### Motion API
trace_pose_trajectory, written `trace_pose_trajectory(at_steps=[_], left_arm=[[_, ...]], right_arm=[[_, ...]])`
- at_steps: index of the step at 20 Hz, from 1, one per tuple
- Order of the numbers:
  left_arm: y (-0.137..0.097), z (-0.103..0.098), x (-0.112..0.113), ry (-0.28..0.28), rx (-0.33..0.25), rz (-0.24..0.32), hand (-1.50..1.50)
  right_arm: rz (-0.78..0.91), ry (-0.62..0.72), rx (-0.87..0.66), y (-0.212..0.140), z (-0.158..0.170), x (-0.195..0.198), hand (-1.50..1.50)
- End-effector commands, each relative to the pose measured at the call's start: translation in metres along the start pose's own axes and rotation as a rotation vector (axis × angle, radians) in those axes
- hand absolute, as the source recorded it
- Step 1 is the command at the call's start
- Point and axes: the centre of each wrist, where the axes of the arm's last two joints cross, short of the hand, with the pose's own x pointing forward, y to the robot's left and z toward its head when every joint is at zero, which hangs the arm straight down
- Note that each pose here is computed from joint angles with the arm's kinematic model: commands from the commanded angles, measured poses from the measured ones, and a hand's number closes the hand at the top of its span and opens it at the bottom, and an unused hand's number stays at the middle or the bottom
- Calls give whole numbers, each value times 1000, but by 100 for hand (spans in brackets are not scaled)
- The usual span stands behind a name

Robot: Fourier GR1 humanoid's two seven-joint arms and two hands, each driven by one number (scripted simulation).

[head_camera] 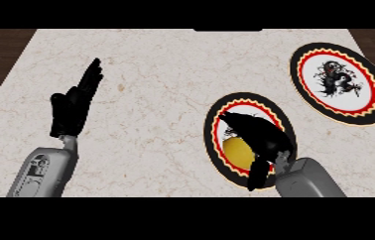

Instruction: Pick the lemon from the plate and place it in the plate

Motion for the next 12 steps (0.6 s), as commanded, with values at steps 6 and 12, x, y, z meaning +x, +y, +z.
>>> trace_pose_trajectory(at_steps=[6,12], left_arm=[[-14,5,-2,-1,15,5,0],[-14,16,-7,-2,10,8,0]], right_arm=[[29,-46,-100,17,-10,-14,150],[20,-46,-127,-6,-12,-39,150]])
